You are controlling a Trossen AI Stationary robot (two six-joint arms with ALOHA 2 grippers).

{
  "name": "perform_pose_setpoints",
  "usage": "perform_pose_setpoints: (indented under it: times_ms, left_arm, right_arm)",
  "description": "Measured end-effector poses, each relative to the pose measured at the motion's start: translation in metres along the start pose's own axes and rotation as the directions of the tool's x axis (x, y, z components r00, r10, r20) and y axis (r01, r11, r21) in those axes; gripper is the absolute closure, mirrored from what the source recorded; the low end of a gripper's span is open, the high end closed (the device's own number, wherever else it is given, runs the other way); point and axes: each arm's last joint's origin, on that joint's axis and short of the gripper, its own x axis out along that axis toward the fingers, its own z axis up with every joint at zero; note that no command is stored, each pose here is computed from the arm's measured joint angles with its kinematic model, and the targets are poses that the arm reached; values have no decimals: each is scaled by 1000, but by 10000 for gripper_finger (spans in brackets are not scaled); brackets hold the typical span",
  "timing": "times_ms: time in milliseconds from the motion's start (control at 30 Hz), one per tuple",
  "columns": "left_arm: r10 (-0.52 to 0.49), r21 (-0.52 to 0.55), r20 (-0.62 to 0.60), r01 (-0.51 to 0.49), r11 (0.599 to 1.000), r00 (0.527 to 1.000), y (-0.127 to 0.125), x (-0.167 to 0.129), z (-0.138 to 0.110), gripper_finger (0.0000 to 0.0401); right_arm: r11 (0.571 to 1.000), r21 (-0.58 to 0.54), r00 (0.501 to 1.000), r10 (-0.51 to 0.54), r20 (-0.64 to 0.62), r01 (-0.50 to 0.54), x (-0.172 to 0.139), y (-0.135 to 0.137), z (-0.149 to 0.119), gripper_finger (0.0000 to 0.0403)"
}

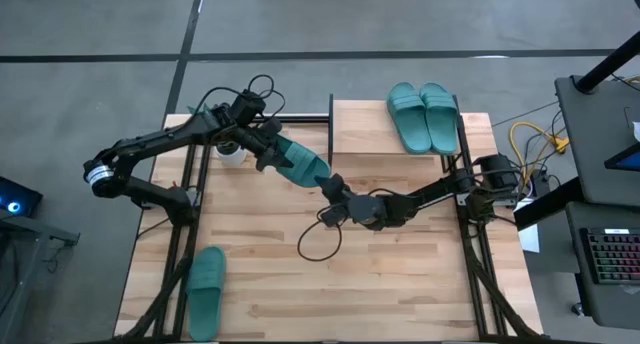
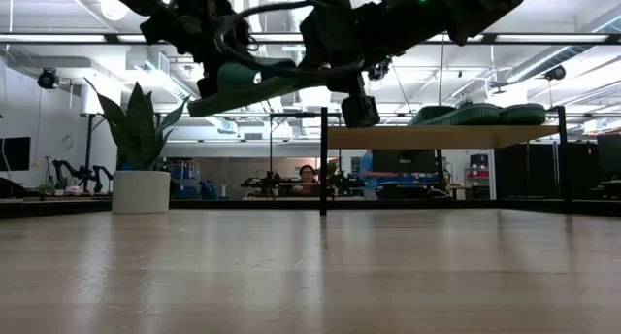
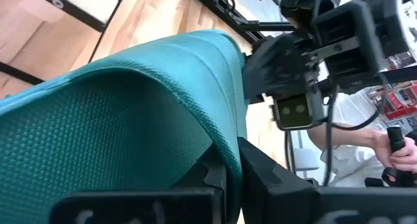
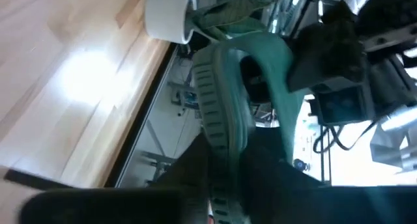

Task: Pick and place slides into the shelf
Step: Put the top green slipper on the shelf

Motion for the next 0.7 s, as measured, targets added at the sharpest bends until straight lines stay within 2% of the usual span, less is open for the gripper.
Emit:
perform_pose_setpoints:
  times_ms: [67, 167, 267, 433, 600, 700]
  left_arm:
    - [-4, 5, 1, 4, 1000, 1000, 0, 0, 0, 401]
    - [-12, 23, 17, 11, 1000, 1000, -1, 0, 3, 399]
    - [-22, 108, 75, 14, 994, 997, -3, -1, 10, 385]
    - [-39, 287, 127, 1, 958, 991, -10, -6, 17, 337]
    - [-36, 373, 201, -43, 927, 979, -20, -17, 23, 272]
    - [-52, 442, 266, -74, 894, 963, -31, -31, 25, 242]
  right_arm:
    - [1000, -17, 1000, 10, 0, -10, 0, 1, 0, 373]
    - [1000, 16, 1000, 8, -3, -8, 0, 1, 0, 373]
    - [999, 49, 1000, 0, -17, 0, -1, -1, -1, 373]
    - [995, 91, 999, -29, -39, 32, -1, -6, -3, 373]
    - [988, 130, 995, -69, -74, 78, -2, -12, -4, 373]
    - [984, 148, 994, -85, -76, 95, -5, -19, -6, 373]
